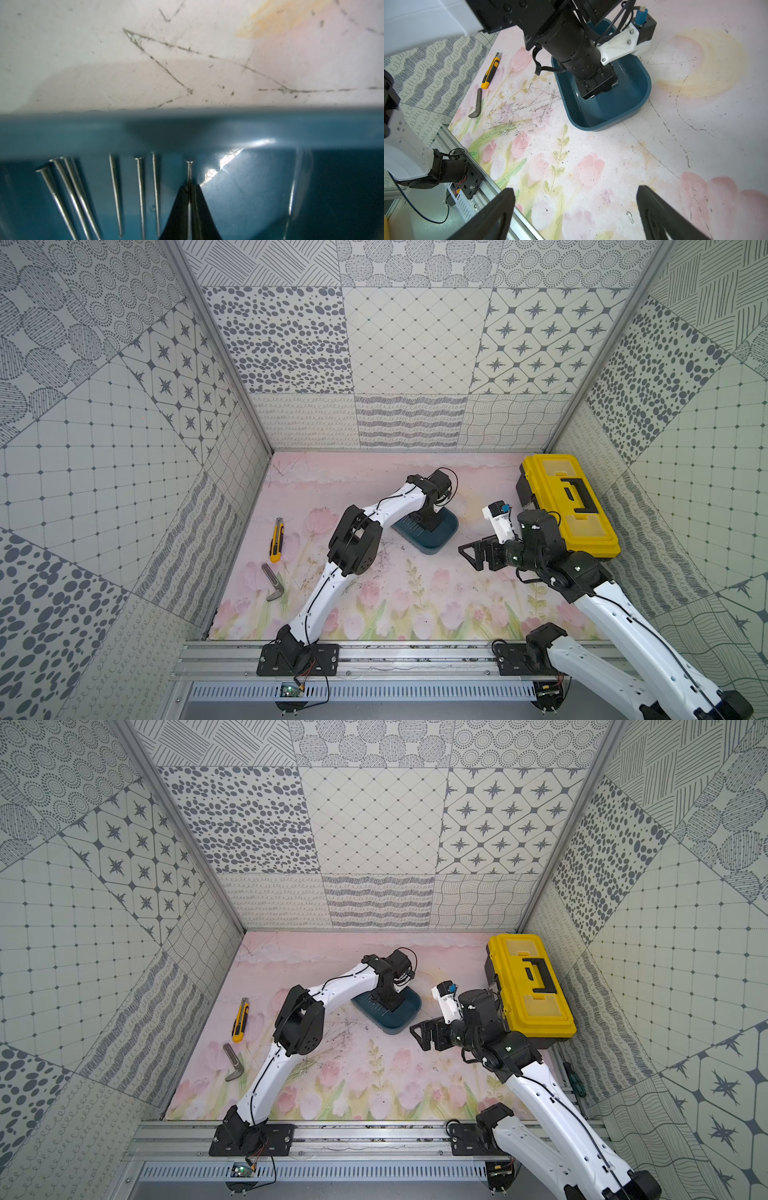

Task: Put the nails on the desktop into the storage box
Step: Place the nail in the storage box.

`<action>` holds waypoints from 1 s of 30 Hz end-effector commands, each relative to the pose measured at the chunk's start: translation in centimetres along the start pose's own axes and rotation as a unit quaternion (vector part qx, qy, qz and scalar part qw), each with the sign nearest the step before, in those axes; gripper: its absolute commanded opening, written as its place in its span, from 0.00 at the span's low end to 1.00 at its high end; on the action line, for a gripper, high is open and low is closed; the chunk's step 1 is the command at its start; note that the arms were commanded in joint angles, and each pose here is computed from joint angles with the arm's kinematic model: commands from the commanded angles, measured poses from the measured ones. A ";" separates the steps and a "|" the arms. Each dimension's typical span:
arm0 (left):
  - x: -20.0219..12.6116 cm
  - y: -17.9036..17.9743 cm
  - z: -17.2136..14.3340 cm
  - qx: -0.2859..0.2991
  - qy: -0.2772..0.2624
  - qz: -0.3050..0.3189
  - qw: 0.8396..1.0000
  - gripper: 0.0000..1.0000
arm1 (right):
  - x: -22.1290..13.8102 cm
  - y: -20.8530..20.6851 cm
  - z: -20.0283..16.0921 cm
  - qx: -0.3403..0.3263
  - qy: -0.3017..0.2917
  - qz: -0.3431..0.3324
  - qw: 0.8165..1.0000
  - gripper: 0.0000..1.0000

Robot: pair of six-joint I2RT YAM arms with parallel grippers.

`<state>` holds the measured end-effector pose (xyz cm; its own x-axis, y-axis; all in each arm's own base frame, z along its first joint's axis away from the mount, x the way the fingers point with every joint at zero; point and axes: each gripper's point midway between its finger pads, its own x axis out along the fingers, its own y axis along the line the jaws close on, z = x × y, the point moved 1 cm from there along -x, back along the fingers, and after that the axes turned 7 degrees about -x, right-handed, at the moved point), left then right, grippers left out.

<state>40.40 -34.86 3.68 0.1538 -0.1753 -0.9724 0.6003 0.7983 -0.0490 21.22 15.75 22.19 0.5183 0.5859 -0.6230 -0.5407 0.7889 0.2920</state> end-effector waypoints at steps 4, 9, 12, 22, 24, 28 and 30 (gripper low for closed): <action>-0.4 0.0 -0.4 0.004 0.010 -0.003 1.000 0.15 | 0.0 0.0 0.9 -0.011 -0.020 0.002 1.000 0.97; -0.8 0.0 -0.2 0.004 0.004 -0.004 1.000 0.16 | 0.0 0.0 0.8 -0.012 -0.020 0.002 1.000 0.97; -1.2 -0.3 -0.1 0.006 -0.001 -0.006 1.000 0.16 | 0.0 0.0 0.8 -0.011 -0.020 0.002 1.000 0.97; -2.6 -0.5 0.2 0.012 -0.015 0.000 1.000 0.16 | -0.2 0.0 1.0 -0.013 -0.025 0.002 1.000 0.97; -2.9 -0.5 0.2 0.012 -0.017 0.001 1.000 0.16 | -0.3 0.1 1.1 -0.013 -0.028 0.001 1.000 0.97; -4.3 -0.4 0.4 0.009 -0.031 0.006 0.999 0.16 | -0.6 0.1 1.4 -0.015 -0.035 -0.001 0.999 0.97; -5.6 -0.4 0.6 0.005 -0.043 0.007 0.999 0.17 | -0.8 0.1 1.5 -0.015 -0.039 -0.003 0.999 0.97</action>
<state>40.12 -34.82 6.83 0.1951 -0.2044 -0.9592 0.6049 0.7950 -0.0464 21.36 15.72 22.39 0.5266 0.5865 -0.6154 -0.5406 0.7897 0.2901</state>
